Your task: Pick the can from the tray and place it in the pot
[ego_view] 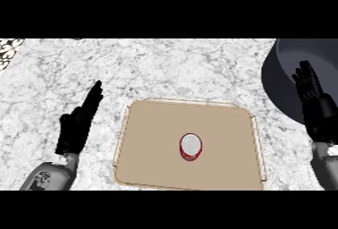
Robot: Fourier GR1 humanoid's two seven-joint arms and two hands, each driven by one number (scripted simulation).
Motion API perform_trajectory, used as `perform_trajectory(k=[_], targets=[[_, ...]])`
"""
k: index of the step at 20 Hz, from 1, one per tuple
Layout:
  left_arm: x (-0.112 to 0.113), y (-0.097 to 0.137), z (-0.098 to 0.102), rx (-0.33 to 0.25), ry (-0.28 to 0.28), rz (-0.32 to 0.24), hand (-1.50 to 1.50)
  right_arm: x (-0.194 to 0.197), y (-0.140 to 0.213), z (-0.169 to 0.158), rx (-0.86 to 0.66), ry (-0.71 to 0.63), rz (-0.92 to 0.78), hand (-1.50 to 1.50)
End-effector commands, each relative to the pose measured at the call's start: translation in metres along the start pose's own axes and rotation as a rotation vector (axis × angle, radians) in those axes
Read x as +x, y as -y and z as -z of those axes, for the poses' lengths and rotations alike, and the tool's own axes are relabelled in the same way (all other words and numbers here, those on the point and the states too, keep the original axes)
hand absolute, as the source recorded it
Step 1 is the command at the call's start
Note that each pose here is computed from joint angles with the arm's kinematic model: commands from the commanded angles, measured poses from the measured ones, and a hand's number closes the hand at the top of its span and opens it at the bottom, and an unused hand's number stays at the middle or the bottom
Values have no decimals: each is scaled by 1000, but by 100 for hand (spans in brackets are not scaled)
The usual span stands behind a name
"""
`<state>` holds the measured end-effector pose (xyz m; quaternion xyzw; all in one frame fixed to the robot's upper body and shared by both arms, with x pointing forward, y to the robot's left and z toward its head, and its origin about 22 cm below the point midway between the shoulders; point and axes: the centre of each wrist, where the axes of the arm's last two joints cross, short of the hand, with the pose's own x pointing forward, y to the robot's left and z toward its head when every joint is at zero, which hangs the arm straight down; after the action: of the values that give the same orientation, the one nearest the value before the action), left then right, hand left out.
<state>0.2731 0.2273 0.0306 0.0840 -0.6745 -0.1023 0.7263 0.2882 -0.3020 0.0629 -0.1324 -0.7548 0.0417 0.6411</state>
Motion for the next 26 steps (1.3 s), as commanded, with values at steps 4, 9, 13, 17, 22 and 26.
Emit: perform_trajectory(k=[4,9,13,17,22,26], targets=[[43,0,15,8,205,-87,0,62,-58,31,591,237,228,150],[62,-5,24,63,279,-220,0,77,-30,68,767,432,-65,-150],[56,-27,26,79,289,-230,0,82,-29,74,984,645,-25,-150],[47,-33,25,94,286,-222,0,69,-13,87,1120,729,-58,-150],[46,-45,29,107,276,-226,0,95,-28,107,1222,734,-334,-150],[47,-48,32,131,271,-228,0,107,-40,102,1340,750,-517,-150]])
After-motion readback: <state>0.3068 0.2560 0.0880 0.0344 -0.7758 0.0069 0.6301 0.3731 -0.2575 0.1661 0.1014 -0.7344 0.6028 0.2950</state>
